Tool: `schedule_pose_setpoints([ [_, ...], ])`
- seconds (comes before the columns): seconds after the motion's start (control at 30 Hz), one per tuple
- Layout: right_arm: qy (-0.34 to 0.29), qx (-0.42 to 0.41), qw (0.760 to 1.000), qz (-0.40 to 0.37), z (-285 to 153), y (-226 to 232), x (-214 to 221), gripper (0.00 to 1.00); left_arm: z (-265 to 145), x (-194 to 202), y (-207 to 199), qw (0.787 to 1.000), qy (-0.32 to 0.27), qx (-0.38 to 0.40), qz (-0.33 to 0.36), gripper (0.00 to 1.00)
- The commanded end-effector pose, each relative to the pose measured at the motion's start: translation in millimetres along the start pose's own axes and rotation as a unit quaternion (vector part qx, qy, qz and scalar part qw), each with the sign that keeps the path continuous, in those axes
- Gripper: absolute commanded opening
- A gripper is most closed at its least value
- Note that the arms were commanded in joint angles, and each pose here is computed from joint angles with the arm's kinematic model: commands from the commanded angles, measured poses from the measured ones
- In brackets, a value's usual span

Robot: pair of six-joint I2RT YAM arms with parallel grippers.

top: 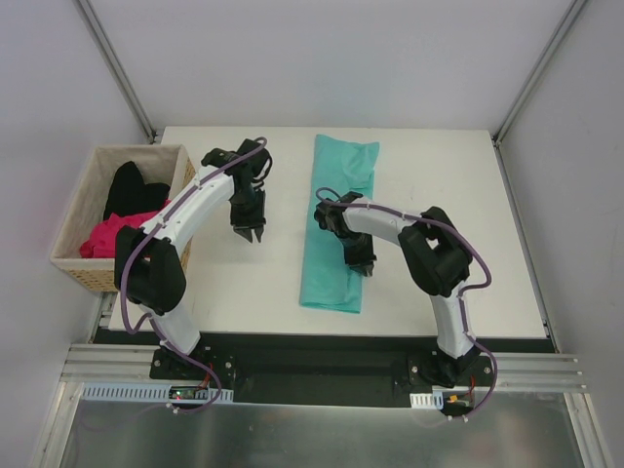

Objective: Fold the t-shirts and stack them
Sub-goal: Rotate the tshirt 90 degrees

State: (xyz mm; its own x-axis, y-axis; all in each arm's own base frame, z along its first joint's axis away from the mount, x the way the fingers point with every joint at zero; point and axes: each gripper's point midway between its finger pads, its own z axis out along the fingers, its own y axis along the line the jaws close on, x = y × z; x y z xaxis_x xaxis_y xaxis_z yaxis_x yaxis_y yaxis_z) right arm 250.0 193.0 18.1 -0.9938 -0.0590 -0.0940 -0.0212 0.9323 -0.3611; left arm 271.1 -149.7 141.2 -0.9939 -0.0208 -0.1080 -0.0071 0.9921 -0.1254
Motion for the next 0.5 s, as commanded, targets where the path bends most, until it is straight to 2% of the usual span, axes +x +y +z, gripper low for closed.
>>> schedule_pose_setpoints([
  [0.0,0.004,0.053,0.997,0.050,-6.7,-37.3,8.8,0.19,-7.5,0.1,1.1,1.000,-0.009,0.016,0.017,0.24],
  [0.23,-0.056,0.071,0.990,0.107,-32.1,-64.9,8.4,0.21,-0.9,-3.4,-9.9,0.998,0.002,0.047,0.032,0.24],
  [0.33,-0.054,0.067,0.991,0.098,-35.7,-61.3,18.3,0.21,6.4,2.4,-18.9,0.996,0.022,0.075,0.035,0.24],
  [0.47,-0.059,0.059,0.994,0.076,-45.6,-51.9,35.4,0.27,18.3,13.3,-27.5,0.993,0.041,0.104,0.039,0.24],
])
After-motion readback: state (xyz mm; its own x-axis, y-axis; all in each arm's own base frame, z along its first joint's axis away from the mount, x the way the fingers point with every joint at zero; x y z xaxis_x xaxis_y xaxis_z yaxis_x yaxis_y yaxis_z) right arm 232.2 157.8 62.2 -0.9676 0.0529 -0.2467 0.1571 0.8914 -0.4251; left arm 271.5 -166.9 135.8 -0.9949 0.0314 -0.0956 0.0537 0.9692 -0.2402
